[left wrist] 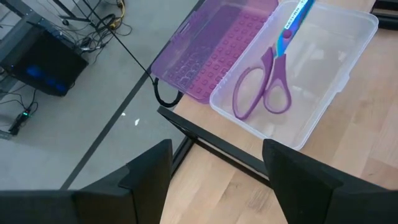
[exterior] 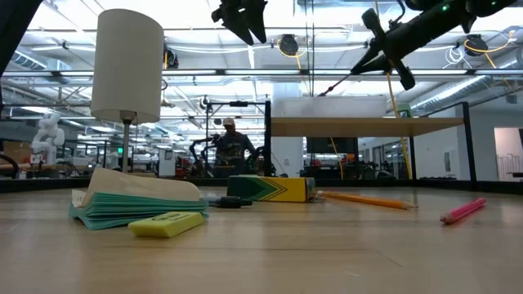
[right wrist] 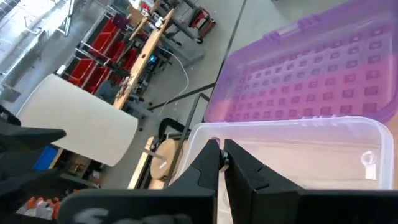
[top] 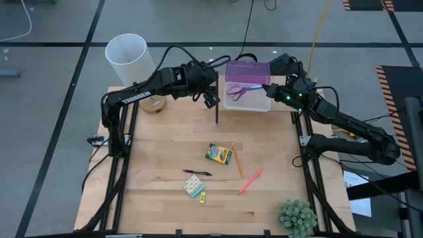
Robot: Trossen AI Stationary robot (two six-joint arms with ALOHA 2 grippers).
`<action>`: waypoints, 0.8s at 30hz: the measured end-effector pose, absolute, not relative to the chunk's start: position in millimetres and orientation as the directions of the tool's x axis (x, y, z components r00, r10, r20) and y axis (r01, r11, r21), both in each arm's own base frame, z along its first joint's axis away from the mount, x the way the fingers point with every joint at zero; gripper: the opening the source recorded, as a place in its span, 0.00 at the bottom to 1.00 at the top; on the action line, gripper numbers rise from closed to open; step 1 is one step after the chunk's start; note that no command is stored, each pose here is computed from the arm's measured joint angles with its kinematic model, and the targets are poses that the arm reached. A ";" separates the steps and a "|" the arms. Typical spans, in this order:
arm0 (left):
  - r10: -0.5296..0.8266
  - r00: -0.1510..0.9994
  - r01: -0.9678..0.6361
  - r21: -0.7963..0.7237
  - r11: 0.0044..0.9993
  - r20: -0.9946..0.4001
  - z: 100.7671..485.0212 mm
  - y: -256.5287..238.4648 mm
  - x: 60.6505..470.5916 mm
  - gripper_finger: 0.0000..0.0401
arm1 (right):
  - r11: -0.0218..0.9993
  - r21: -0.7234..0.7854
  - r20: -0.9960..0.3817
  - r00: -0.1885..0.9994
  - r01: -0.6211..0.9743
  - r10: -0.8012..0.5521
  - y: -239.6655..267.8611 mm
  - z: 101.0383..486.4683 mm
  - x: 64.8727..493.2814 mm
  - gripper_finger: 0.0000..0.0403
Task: Pick & place school supplies into a supply box
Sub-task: Put the purple scissors into the purple supply box on the shelf
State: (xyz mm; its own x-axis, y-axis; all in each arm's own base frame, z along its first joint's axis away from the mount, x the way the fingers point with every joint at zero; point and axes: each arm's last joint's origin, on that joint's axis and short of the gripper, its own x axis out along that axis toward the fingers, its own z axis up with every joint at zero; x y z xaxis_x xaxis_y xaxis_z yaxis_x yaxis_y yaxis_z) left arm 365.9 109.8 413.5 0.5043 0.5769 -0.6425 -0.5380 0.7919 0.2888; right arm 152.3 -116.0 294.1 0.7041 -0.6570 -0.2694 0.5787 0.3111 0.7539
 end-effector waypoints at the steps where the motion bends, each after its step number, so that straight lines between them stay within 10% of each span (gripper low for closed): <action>1: 0.577 0.504 -0.538 0.289 0.792 -0.643 413.5 109.8 365.9 0.62 | 0.307 0.752 -0.267 0.695 0.583 -0.667 -116.3 294.3 152.1 0.01; 24: 0.585 0.518 -0.552 0.278 0.786 -0.624 415.5 112.4 367.0 0.62 | 0.262 0.707 -0.417 0.687 0.656 -0.594 -112.6 279.6 149.7 0.27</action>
State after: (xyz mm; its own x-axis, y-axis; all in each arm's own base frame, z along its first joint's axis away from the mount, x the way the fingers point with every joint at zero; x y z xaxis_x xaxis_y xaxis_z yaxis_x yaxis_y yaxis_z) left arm 367.0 112.4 415.5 0.5184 0.5848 -0.6240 -0.5524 0.7860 0.2778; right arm 149.7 -112.6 279.6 0.6874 -0.5944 -0.4174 0.6564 0.2623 0.7074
